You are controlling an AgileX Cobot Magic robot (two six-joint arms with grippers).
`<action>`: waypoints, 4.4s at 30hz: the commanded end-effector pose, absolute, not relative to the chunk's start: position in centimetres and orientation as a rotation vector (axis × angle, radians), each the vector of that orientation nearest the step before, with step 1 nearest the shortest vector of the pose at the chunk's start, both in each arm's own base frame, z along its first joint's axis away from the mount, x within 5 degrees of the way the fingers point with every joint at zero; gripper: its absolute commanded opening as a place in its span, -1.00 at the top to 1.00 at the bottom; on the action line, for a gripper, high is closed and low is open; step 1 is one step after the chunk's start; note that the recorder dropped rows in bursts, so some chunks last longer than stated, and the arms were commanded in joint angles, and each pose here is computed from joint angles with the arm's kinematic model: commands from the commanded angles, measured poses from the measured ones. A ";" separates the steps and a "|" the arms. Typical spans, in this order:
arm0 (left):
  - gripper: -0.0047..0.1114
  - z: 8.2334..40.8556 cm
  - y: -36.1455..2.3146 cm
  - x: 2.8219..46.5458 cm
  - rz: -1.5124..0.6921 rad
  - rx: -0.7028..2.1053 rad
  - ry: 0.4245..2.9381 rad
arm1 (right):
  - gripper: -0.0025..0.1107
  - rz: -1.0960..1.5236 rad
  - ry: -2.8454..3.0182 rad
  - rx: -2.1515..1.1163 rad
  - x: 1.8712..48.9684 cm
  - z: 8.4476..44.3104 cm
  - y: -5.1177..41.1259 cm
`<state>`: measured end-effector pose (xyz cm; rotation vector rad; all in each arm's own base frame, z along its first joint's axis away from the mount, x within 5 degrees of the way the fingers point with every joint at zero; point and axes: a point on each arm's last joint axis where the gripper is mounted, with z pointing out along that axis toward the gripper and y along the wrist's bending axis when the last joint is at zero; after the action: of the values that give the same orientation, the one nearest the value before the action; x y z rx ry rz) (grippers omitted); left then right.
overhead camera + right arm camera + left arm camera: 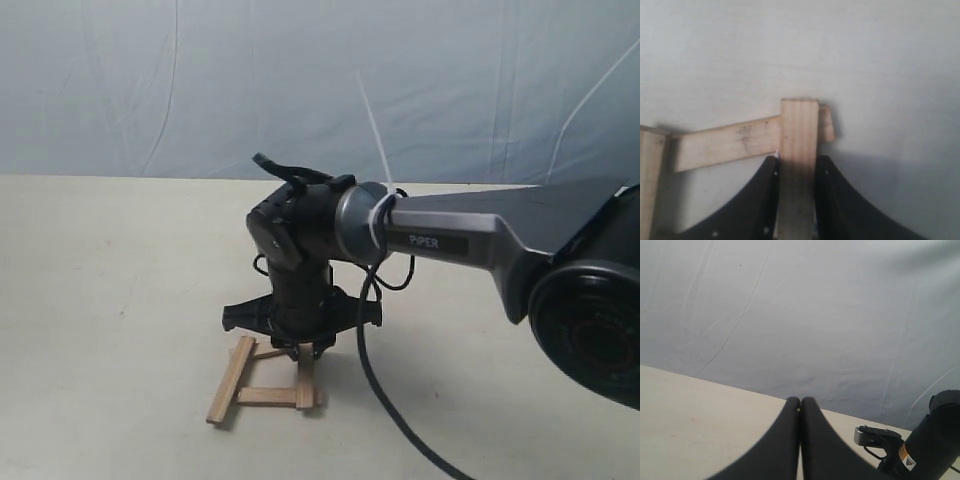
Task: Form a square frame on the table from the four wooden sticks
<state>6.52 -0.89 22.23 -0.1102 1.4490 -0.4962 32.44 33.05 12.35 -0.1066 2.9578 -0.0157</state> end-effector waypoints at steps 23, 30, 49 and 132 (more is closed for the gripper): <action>0.92 22.1 -0.9 6.5 -0.498 -0.111 1.452 | 0.57 0.144 2.799 -0.165 40.3 13.8 27.1; 0.92 22.1 -0.9 6.5 -0.498 -0.111 1.452 | 0.02 0.125 2.809 -0.137 41.3 14.3 26.7; 0.92 22.1 -0.9 6.5 -0.498 -0.111 1.452 | 0.97 0.121 2.816 0.012 34.6 17.6 5.1; 0.92 18.8 -0.3 5.5 -0.060 0.001 1.759 | 0.97 0.078 1.869 0.075 5.0 18.9 0.1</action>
<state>5.54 -0.15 18.96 -0.0231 1.7512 -0.0535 4.99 0.07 19.65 0.0509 1.8483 0.0722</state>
